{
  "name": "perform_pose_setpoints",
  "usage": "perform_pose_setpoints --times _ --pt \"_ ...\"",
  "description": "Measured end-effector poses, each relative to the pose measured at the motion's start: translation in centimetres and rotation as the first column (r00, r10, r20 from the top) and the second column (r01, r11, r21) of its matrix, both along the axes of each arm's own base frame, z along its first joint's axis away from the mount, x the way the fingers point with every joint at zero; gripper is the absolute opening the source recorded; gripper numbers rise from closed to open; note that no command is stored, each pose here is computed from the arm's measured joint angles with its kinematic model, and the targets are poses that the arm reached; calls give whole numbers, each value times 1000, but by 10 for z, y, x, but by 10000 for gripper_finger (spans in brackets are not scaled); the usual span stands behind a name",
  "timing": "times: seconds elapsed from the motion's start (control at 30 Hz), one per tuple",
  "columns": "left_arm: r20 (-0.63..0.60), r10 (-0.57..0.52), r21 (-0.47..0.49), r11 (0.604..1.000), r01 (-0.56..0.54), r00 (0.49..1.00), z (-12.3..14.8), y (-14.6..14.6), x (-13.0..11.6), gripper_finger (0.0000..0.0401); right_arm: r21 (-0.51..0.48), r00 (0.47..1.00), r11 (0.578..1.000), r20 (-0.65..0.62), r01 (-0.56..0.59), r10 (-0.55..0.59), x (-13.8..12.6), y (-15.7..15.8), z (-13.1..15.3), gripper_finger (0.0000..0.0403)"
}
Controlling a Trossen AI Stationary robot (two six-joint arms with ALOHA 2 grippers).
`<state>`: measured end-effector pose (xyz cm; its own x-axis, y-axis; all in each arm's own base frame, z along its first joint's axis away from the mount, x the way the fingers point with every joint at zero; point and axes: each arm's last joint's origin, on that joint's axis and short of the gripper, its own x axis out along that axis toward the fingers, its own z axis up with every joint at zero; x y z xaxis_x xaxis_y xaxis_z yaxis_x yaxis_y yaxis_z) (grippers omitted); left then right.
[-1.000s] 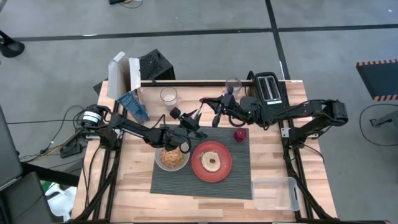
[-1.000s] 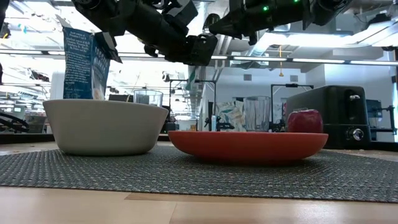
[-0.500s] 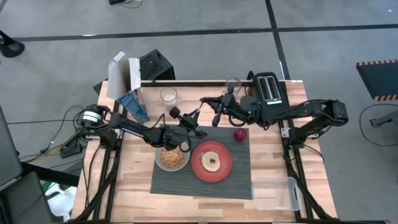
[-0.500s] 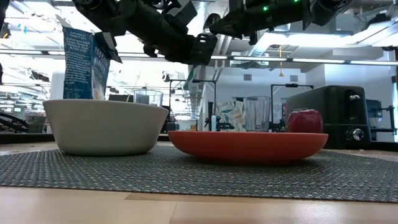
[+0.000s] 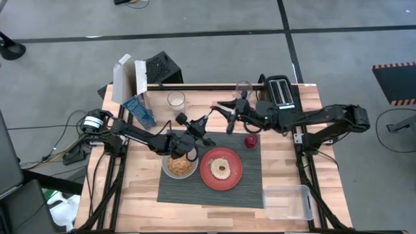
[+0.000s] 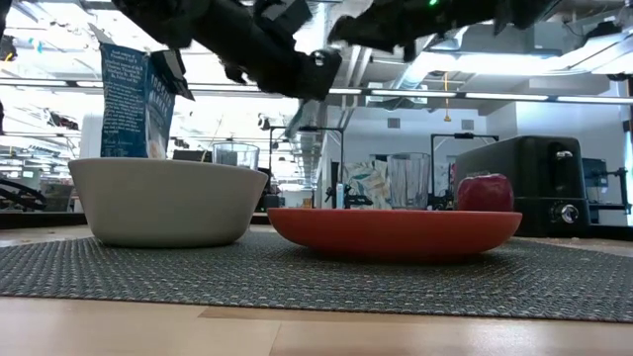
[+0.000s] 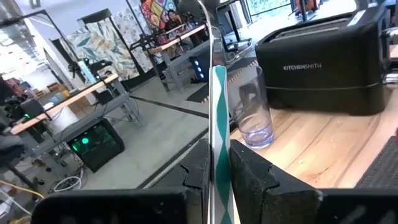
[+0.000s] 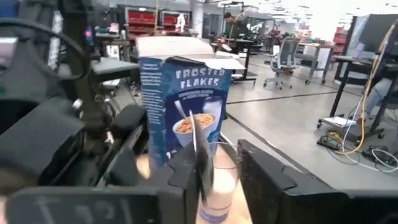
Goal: Arrange a breakfast setting
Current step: Put the spoon beside the bowl
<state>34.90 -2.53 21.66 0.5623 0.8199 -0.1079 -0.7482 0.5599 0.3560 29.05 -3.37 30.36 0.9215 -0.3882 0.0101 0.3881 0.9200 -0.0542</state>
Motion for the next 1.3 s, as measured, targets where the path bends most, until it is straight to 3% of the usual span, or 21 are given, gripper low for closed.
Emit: perform_pose_setpoints --times 0.27,0.4,0.5,0.63,0.83,1.0,1.17,1.3 --pt "43 -36 -96 995 40 998 32 -21 -33 32 -59 984 992 -149 -112 102 -44 30 21 174" --pt "87 -128 -251 957 146 988 45 -26 -55 35 -50 958 983 -235 -179 162 -53 44 9 175" --pt "114 -205 -411 881 234 972 49 -26 -68 34 -44 938 975 -285 -217 197 -55 53 -14 173" --pt "108 -259 -611 744 269 960 49 -26 -85 33 -36 921 967 -313 -254 231 -60 61 -44 172" --pt "-17 -149 -825 560 70 989 42 -25 -120 33 2 927 962 -269 -272 263 -69 66 -74 172" --pt "-178 -42 -883 448 -140 983 37 -32 -151 35 43 908 956 -303 -291 290 -71 73 -91 172" --pt "-300 79 -870 387 -306 951 33 -41 -175 33 77 879 944 -346 -321 328 -69 84 -102 172" --pt "-341 154 -870 323 -374 927 17 -50 -187 33 85 858 933 -369 -351 356 -67 93 -109 171"
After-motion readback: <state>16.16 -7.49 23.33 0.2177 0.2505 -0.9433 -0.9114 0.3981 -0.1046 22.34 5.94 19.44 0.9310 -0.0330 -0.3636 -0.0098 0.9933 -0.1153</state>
